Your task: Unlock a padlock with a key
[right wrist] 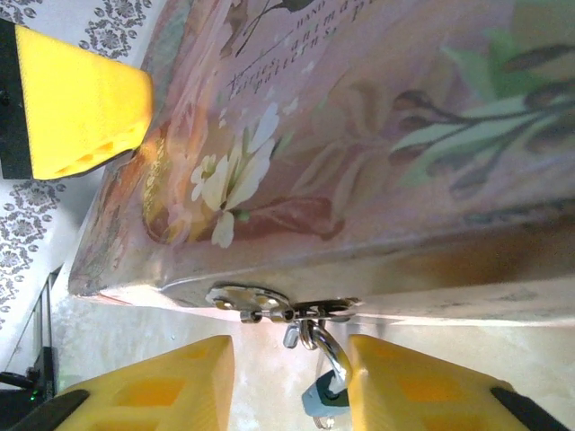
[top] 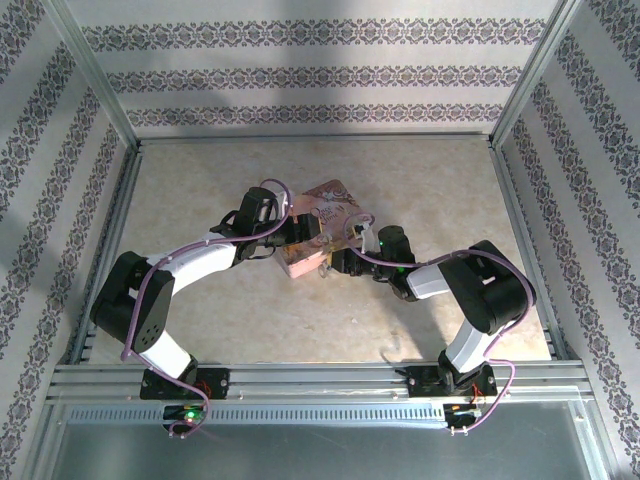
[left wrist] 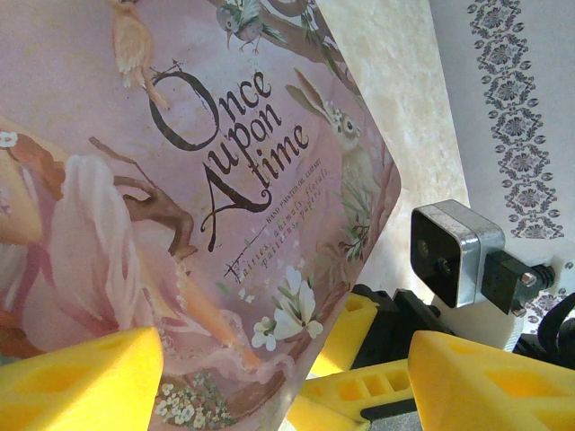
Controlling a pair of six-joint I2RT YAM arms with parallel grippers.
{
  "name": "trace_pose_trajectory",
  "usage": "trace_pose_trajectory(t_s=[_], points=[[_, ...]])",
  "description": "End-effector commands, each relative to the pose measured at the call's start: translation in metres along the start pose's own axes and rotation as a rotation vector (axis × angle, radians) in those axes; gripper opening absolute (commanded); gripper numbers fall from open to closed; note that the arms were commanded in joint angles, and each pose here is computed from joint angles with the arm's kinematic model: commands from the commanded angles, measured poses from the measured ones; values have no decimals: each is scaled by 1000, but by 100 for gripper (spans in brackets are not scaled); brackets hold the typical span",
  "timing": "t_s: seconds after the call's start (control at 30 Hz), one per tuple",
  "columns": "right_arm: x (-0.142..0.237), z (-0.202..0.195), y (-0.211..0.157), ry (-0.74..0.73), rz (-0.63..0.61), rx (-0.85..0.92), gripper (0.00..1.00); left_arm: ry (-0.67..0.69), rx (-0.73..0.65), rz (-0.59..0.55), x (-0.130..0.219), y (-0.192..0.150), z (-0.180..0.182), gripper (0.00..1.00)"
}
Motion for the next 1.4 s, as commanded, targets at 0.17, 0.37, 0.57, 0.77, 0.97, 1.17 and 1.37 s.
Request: trace_pose_trajectory(t_s=[0.17, 0.37, 0.57, 0.77, 0.97, 1.17, 1.37], points=[[5, 8, 4, 31, -15, 7, 28, 112, 96, 185, -3, -47, 28, 73], [5, 6, 5, 19, -24, -3, 18, 113, 95, 186, -3, -46, 28, 73], [5, 6, 7, 12, -35, -17, 9, 116, 99, 187, -3, -47, 30, 73], [8, 7, 9, 7, -67, -50, 3, 120, 99, 186, -1, -48, 31, 73], [12, 15, 15, 22, -109, -73, 1, 123, 103, 186, -1, -50, 34, 73], [13, 20, 23, 28, -172, -133, 0, 121, 110, 192, -2, -52, 35, 73], [8, 25, 27, 44, -234, -179, 0, 127, 104, 191, -3, -52, 37, 73]])
Point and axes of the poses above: each hand's point on the last joint's axis, 136 mm out from that joint toward the fingers, its own x axis back along the fingers, its own z axis along the line the jaws close on, y = z × x, the point moved 4 cm from there along x, back along the fingers, and after that the axes turned 11 degrees about -x, right-handed, at the moved point
